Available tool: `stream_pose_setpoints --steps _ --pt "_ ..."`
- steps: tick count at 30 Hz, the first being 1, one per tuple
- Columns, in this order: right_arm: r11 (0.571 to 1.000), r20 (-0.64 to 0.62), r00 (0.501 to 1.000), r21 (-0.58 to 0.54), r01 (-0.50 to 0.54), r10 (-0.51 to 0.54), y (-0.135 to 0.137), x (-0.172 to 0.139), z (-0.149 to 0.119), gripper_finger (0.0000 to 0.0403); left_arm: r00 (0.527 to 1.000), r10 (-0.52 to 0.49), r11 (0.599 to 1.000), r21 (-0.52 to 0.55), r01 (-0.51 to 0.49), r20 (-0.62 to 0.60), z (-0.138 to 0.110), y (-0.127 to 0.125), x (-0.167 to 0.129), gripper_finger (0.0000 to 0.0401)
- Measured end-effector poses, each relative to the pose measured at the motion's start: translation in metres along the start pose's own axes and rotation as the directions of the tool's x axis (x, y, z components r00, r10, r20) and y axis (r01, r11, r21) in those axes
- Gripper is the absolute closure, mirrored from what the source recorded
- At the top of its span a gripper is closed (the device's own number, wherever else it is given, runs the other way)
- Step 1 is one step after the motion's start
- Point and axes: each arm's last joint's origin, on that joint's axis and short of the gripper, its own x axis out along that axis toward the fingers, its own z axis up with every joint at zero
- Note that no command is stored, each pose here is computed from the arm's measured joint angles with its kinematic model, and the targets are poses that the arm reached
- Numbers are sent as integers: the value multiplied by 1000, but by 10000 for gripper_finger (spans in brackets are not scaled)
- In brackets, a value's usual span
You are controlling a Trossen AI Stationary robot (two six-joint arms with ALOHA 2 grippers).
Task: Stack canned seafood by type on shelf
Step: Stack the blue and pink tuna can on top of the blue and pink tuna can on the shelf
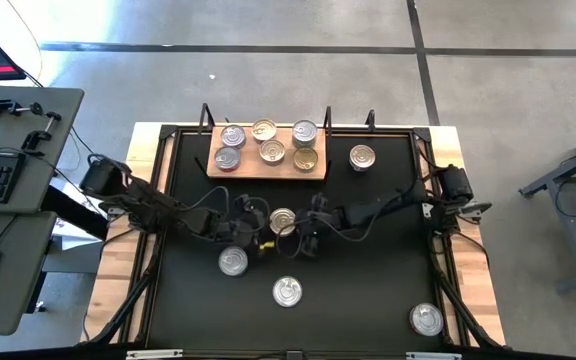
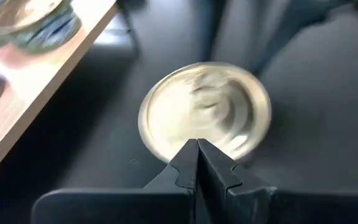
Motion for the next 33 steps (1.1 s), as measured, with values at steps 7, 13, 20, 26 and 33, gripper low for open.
stream_pose_setpoints --steps 7,13,20,26,33 --pt "983 -63 982 -30 -183 181 4 0 -5 215 999 37 993 -109 -41 -32 -8 8 26 401" --pt "987 -86 984 -36 -157 154 2 1 -8 215 986 -169 981 -99 169 16 -5 -13 16 401" --pt "998 -98 995 55 -23 28 -6 1 -9 215 937 -306 952 67 299 167 32 -48 -28 401" --pt "996 -82 995 69 62 -56 -6 1 -13 215 960 -253 943 254 217 121 36 -58 -42 398" --pt "991 -55 997 115 65 -58 12 -3 -33 215 950 -310 877 376 300 -35 19 -64 -47 323"
